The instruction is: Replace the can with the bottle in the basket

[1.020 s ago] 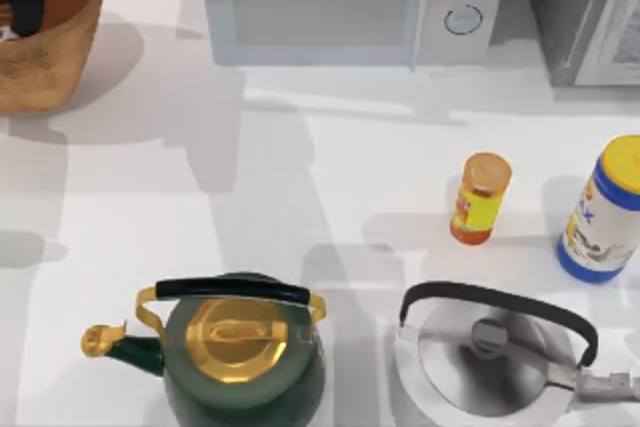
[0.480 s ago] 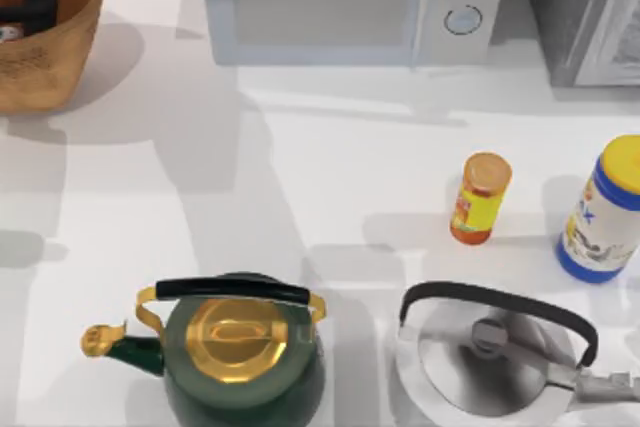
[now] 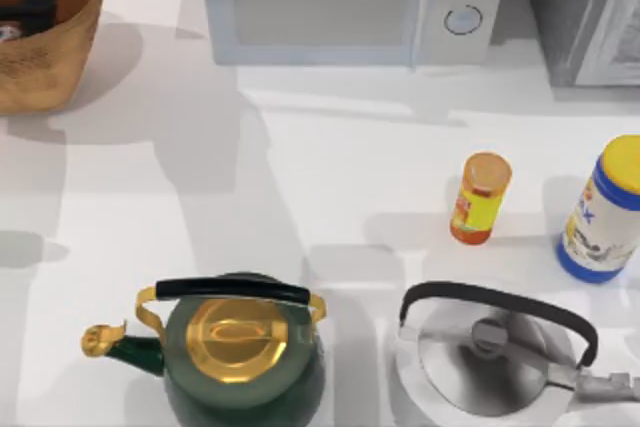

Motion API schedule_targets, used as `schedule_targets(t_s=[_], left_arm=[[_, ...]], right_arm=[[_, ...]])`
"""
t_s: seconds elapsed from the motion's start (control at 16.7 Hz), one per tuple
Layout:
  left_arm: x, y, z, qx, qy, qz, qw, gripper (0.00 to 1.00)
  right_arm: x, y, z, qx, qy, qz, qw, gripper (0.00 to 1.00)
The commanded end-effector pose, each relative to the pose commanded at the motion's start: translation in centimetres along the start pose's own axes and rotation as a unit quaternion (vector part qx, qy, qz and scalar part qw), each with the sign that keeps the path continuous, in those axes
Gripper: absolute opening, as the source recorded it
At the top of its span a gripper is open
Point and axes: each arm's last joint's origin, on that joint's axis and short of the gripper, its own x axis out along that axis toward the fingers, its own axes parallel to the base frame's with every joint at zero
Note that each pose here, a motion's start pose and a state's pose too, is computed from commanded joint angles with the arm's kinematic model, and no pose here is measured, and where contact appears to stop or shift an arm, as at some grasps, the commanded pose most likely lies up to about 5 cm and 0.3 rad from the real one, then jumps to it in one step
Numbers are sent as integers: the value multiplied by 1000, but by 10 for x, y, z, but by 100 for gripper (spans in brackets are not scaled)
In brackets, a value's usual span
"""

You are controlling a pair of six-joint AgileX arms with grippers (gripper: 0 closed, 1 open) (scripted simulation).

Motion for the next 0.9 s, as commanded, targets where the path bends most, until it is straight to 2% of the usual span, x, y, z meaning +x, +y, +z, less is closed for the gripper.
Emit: schedule_targets(t_s=[0.6,0.9], left_arm=[[0,0,0,0,0,0,1000,2],[0,0,0,0,0,0,1000,0]], right_arm=[[0,0,0,0,0,0,1000,100],[0,0,0,0,0,0,1000,100]])
